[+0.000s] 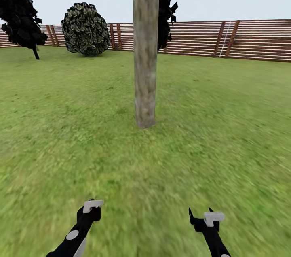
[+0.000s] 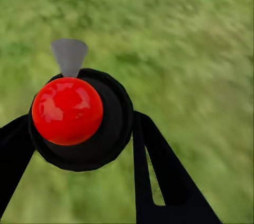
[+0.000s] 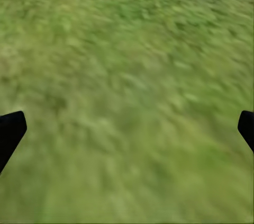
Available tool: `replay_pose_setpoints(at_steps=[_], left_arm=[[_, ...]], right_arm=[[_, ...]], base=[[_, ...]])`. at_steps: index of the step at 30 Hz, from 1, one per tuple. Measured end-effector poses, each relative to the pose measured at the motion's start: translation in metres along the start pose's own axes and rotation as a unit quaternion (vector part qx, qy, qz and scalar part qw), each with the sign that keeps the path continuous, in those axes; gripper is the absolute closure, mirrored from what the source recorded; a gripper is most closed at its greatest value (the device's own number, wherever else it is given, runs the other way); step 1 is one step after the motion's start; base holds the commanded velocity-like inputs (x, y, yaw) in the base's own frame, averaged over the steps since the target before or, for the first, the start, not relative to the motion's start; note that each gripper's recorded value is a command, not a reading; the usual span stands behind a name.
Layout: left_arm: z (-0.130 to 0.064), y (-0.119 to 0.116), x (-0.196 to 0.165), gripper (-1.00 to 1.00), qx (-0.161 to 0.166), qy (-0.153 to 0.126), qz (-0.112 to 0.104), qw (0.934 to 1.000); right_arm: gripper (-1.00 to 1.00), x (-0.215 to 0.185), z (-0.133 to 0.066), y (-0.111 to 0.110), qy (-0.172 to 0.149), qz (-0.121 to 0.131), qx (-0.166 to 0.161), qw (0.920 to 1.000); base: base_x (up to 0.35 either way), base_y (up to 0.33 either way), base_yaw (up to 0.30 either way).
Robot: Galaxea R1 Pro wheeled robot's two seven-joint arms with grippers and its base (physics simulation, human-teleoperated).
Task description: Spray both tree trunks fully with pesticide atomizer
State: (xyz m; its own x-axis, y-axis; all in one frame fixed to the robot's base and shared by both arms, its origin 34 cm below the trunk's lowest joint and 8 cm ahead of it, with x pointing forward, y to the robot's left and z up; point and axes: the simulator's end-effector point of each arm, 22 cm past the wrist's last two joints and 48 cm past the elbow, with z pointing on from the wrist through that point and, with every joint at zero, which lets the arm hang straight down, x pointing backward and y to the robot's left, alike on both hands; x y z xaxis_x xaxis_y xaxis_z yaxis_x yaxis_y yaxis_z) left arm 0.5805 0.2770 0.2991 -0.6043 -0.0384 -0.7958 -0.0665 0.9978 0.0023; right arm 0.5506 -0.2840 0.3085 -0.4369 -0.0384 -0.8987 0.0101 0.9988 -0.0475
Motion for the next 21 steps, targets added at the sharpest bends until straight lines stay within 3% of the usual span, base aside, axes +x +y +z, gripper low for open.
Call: replay_pose_setpoints(at_steps=[21], left_arm=[[0.0000,0.0002,0.0000,1.00,0.000,0.000,-0.001,1.0000]], right_arm=[[-1.00,0.0000,0.0000,0.0002,0.000,0.000,-0.001,1.0000]], base=[[0.339,0.000,0.000]])
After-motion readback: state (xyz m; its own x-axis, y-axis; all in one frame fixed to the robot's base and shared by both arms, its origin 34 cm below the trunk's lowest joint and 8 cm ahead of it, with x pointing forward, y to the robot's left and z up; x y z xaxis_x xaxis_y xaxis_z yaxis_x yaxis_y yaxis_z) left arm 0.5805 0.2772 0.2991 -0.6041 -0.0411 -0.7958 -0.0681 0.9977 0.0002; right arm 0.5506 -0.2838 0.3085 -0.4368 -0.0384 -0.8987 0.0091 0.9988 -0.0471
